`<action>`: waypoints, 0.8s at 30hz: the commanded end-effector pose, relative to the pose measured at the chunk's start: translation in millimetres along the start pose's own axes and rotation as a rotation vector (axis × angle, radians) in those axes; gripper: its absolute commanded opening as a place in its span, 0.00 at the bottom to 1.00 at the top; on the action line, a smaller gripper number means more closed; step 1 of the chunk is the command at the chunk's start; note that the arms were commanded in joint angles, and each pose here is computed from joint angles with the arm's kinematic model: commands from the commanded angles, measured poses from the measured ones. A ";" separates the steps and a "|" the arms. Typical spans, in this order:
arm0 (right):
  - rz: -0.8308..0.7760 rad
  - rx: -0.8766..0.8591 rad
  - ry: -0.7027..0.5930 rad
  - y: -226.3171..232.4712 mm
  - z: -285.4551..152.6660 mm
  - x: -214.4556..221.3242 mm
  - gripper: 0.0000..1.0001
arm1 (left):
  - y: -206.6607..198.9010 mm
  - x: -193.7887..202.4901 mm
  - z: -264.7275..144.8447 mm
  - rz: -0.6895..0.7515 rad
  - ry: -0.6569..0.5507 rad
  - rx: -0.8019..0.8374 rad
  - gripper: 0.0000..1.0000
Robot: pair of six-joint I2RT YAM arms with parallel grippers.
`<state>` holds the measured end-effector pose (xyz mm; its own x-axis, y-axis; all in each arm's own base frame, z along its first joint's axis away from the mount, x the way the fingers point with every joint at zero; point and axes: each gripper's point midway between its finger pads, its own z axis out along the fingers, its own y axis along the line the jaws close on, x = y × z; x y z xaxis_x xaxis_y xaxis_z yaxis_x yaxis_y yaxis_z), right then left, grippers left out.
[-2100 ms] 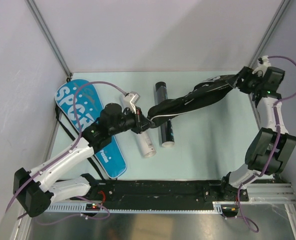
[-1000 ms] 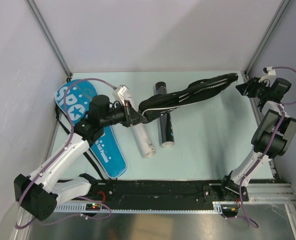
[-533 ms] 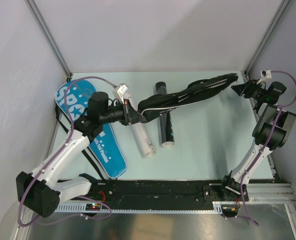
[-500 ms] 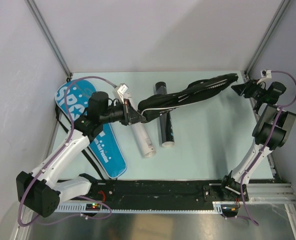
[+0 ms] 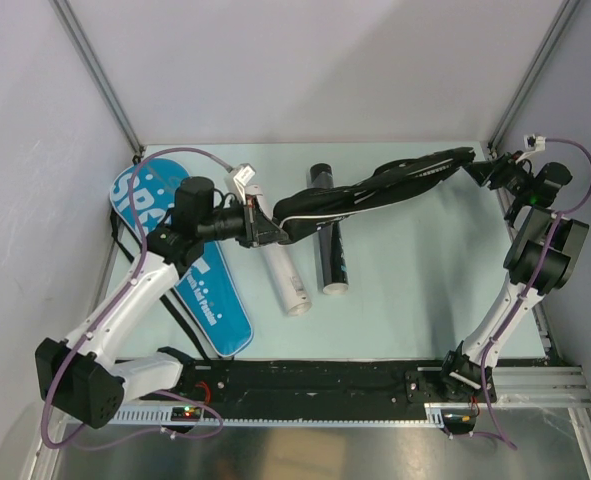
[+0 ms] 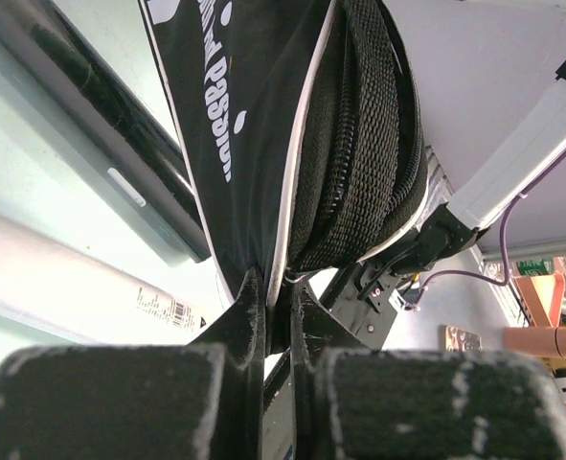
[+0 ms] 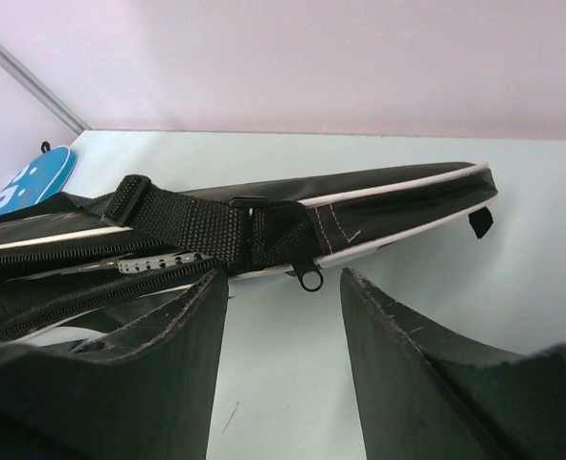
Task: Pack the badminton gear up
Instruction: Zip the racket bag at the center of the board.
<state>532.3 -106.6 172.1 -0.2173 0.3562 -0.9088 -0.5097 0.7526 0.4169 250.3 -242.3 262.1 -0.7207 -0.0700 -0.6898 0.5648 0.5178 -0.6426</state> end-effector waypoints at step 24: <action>-0.244 0.002 0.036 18.4 -0.8 -27.2 0.00 | -6.1 -8.9 -5.8 0.011 0.021 0.007 0.00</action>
<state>531.9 -108.8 164.8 -0.1940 0.2553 -0.9472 -0.5353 0.7816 0.3203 253.1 -240.9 257.9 -0.7245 -0.0357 -0.6883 0.5719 0.5264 -0.6292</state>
